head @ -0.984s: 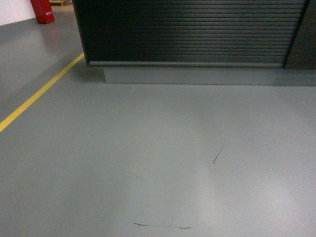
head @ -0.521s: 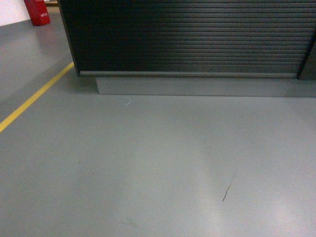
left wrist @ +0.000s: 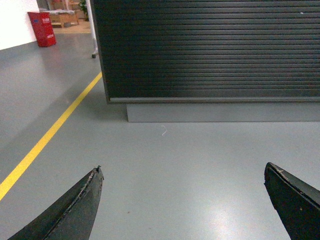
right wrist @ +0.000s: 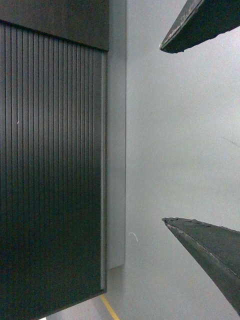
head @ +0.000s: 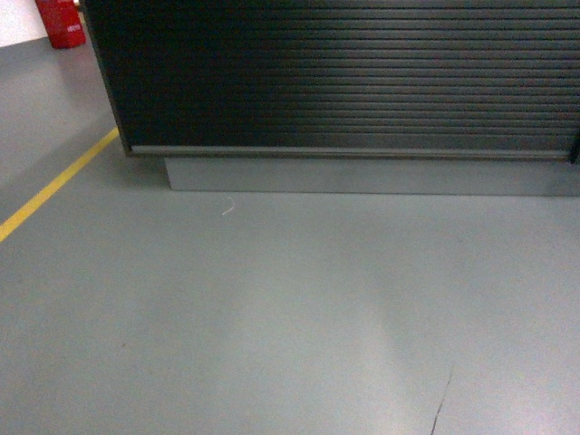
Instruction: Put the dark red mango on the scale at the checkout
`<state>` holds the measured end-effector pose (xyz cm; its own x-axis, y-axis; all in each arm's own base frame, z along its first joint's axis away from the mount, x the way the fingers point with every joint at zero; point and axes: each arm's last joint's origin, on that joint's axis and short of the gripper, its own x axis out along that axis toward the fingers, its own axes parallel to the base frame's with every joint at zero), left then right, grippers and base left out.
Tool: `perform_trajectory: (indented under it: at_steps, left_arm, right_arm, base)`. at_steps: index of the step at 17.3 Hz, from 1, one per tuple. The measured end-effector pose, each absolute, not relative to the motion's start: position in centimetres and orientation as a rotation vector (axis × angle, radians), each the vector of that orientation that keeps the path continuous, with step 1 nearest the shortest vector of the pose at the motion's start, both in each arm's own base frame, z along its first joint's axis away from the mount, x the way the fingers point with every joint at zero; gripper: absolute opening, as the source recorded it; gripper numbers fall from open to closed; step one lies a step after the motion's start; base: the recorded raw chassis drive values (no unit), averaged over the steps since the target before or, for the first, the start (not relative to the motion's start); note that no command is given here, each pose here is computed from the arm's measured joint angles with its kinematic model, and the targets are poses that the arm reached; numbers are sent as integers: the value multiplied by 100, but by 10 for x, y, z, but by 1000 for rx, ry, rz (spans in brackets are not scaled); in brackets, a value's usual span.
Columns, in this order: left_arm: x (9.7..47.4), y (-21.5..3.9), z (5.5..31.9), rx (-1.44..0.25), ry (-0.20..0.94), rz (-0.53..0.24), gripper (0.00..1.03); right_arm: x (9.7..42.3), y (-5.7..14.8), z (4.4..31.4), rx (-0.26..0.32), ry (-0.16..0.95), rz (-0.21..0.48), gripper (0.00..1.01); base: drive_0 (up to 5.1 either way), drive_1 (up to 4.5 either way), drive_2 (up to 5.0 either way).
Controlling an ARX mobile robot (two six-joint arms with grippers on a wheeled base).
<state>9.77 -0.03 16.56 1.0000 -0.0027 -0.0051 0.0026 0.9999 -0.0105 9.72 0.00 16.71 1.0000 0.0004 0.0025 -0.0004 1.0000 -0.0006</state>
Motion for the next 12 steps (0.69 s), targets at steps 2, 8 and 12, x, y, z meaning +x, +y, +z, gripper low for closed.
perform_trajectory:
  at_steps: [2,8,12]
  left_arm:
    - [98,0,165,-10,9,-2,98]
    - [98,0,166,-10,4,-3,98]
    - [98,0,165,-10,8,-1,98]
  right_arm:
    - [97,0,167,-1,-3,0,98]
    - [97,0,167,-1,-6,0,98]
    - [97,0,167,-1,-1,0,98]
  base:
    - [-6,427,-439]
    - [4,437,-429]
    - [7,441,-426]
